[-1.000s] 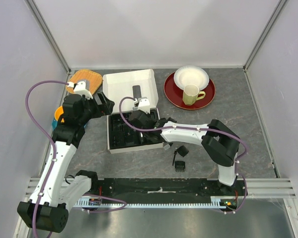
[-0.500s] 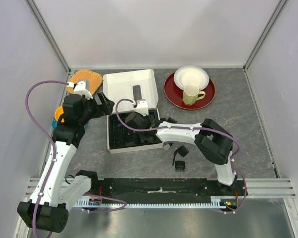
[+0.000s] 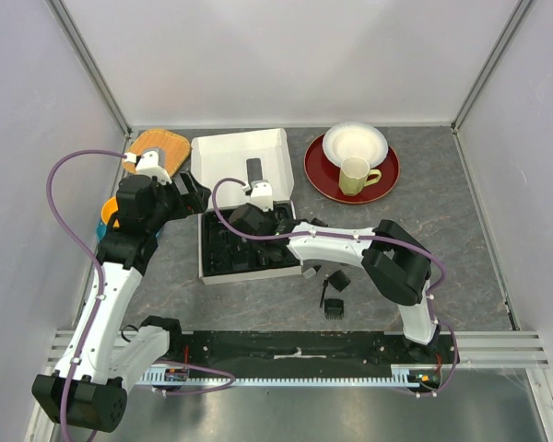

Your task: Sort the hair-cutting tools

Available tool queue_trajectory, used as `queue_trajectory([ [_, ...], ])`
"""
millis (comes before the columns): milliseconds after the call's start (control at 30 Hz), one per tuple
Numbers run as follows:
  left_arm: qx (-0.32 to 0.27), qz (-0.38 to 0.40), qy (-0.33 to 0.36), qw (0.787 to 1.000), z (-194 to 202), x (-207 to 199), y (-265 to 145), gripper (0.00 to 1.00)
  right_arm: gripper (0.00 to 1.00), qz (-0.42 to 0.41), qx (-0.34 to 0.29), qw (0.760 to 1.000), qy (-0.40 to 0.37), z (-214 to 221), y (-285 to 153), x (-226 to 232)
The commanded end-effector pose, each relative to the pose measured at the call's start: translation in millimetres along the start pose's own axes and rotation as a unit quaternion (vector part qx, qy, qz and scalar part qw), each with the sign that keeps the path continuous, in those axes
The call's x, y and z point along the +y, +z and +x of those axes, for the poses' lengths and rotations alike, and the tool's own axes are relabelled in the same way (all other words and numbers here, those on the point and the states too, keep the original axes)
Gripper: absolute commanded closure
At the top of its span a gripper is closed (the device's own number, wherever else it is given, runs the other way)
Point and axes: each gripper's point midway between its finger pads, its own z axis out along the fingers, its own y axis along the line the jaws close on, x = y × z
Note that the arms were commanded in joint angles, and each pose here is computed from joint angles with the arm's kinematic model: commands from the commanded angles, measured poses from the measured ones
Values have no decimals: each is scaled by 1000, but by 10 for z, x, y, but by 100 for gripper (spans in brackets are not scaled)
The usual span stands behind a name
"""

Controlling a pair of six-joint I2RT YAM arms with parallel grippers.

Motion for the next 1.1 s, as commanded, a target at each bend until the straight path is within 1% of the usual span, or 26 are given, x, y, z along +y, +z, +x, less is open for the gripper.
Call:
queue_trajectory([
  [0,-23,1,16,1000,-154,-17,-29,6,46,-2,-21,1000,21,-259,-137,35],
  [167,-24,0,16,1000,-158,-16,-33,6,53,10,-5,1000,21,-162,-150,-37],
  [467,-22,1,15,1000,-150,-19,-25,6,68,12,38,999,13,173,-129,-112],
  [633,-22,0,15,1000,-148,-13,-26,6,70,12,44,999,12,218,-103,-113],
  [767,-21,-1,15,1000,-146,-9,-22,6,68,7,28,999,18,37,-173,-88],
  [800,-22,1,15,1000,-146,-18,-26,6,64,8,22,1000,18,-22,-197,-91],
  [900,-21,2,15,1000,-146,-20,-26,6,56,5,5,1000,28,-273,-316,-138],
  [967,-22,3,14,1000,-152,-24,-28,6,53,-13,6,1000,24,-419,-404,-141],
  [1067,-17,13,13,1000,-141,-66,-23,6,51,-5,21,1000,17,-597,-507,-329],
])
